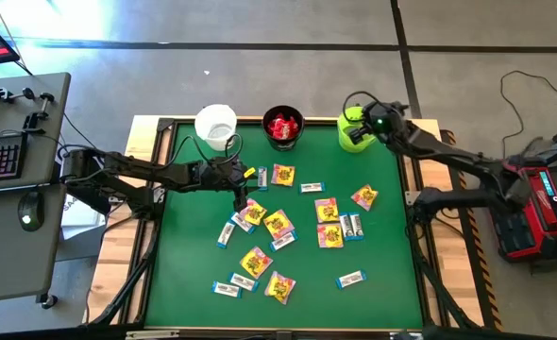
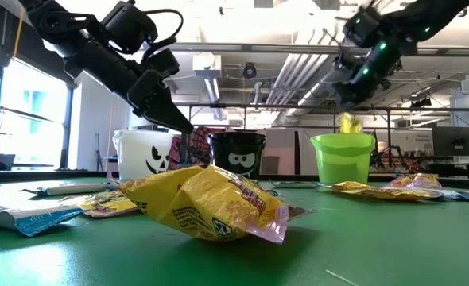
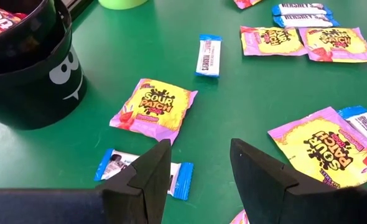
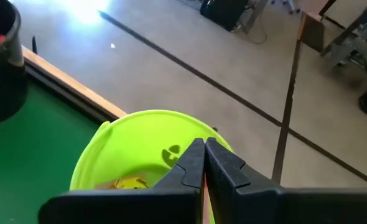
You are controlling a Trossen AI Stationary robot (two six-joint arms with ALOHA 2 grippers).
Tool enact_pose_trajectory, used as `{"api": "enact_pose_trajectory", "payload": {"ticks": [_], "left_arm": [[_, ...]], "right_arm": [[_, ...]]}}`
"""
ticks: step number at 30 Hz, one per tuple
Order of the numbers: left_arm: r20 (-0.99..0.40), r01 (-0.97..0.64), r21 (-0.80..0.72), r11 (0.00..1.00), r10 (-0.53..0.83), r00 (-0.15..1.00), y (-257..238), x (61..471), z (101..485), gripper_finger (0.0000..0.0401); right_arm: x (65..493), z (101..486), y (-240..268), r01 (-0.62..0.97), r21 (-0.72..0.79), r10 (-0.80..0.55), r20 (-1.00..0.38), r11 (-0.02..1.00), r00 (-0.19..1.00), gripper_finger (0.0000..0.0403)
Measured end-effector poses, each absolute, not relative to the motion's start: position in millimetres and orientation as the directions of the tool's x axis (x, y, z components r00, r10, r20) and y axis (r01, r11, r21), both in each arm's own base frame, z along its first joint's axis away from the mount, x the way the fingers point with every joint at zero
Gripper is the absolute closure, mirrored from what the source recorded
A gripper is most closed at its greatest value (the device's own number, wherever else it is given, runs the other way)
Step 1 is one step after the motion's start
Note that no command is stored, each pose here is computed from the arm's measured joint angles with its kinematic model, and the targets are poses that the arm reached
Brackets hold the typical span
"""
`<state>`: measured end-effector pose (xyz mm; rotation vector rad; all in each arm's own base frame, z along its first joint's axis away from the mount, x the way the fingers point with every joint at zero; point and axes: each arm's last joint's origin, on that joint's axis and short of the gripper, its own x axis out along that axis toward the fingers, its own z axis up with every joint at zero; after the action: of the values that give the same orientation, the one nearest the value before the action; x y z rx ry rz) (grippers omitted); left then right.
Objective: Sort candy by brand, put in halloween buckets
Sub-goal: Put the yellow candy into the green bucket
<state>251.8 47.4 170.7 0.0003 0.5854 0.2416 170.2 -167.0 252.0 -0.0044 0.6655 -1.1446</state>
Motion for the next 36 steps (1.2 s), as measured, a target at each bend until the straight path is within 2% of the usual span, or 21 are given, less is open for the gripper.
{"api": "enact_pose_trajectory", "payload": {"ticks": [16,20,26,30,33,36], "left_arm": [[-0.553,-0.227,0.069,0.972,0.226,0.802,47,251,170,0.0245],[-0.554,-0.226,0.068,0.972,0.225,0.802,47,251,170,0.0245],[-0.554,-0.226,0.068,0.972,0.226,0.802,47,251,170,0.0245],[-0.553,-0.235,0.055,0.970,0.225,0.802,47,251,170,0.0245],[-0.553,-0.235,0.054,0.970,0.226,0.802,47,251,170,0.0245],[-0.553,-0.235,0.054,0.970,0.226,0.802,47,251,170,0.0245]], "right_arm": [[179,215,-195,0.835,-0.334,-0.793,-0.581,0.436,0.182,0.0399],[180,217,-195,0.831,-0.342,-0.800,-0.570,0.439,0.188,0.0367],[180,219,-194,0.832,-0.345,-0.806,-0.561,0.434,0.188,0.0283],[182,233,-183,0.841,-0.312,-0.821,-0.519,0.443,0.239,0.0239],[184,246,-170,0.838,-0.287,-0.829,-0.474,0.464,0.297,0.0231],[184,260,-156,0.831,-0.263,-0.832,-0.424,0.490,0.357,0.0246]]}}
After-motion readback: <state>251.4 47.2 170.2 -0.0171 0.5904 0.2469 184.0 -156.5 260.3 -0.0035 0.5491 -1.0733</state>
